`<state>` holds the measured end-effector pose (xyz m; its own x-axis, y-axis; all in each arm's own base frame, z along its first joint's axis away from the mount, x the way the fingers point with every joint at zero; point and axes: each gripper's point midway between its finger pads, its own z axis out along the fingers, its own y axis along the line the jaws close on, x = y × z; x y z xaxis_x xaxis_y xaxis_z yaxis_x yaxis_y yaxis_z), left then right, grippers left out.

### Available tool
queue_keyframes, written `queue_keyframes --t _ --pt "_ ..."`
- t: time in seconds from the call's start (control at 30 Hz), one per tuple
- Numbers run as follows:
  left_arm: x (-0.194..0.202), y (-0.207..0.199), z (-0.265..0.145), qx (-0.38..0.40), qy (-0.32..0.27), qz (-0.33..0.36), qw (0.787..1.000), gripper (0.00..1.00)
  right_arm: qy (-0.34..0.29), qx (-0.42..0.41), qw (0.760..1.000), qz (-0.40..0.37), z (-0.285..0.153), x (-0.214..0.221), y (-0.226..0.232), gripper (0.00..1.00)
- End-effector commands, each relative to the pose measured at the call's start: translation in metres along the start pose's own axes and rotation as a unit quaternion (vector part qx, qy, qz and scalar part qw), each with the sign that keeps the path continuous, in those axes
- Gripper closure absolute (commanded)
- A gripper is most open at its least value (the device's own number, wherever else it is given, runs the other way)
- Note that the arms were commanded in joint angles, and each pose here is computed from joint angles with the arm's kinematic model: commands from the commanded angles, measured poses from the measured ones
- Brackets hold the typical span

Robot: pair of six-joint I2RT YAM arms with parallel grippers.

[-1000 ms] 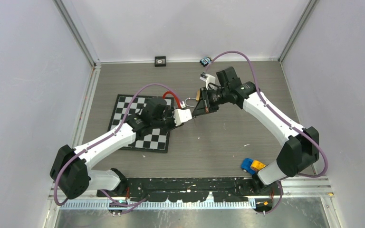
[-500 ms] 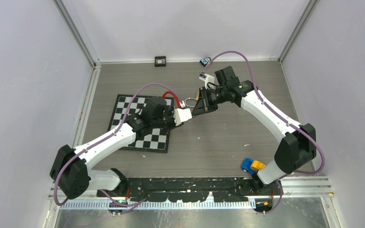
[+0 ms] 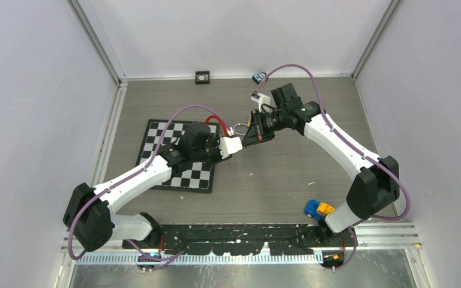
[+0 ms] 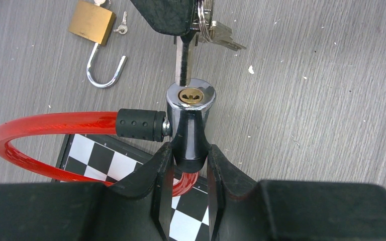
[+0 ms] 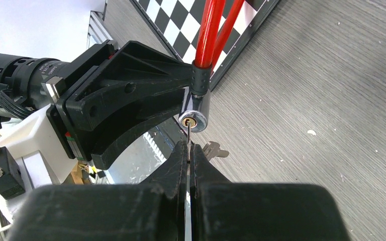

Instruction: Unlock with the key

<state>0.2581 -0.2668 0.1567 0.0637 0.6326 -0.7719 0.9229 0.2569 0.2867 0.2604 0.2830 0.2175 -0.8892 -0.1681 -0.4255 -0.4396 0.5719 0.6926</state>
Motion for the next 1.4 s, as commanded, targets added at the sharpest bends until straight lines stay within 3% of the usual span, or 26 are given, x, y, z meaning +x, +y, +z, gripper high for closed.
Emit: queue_keyframes --t 0.0,1.37 --pt "-0.029 0.016 -0.009 -0.033 -0.050 0.017 0.998 1.00 -0.013 -0.025 0.999 -0.018 -0.002 -0.013 0.017 0.99" --pt "-0.026 0.017 -0.009 -0.039 -0.044 0.018 0.998 1.00 0.000 -0.026 1.000 -0.013 0.003 -0.002 0.014 0.99"
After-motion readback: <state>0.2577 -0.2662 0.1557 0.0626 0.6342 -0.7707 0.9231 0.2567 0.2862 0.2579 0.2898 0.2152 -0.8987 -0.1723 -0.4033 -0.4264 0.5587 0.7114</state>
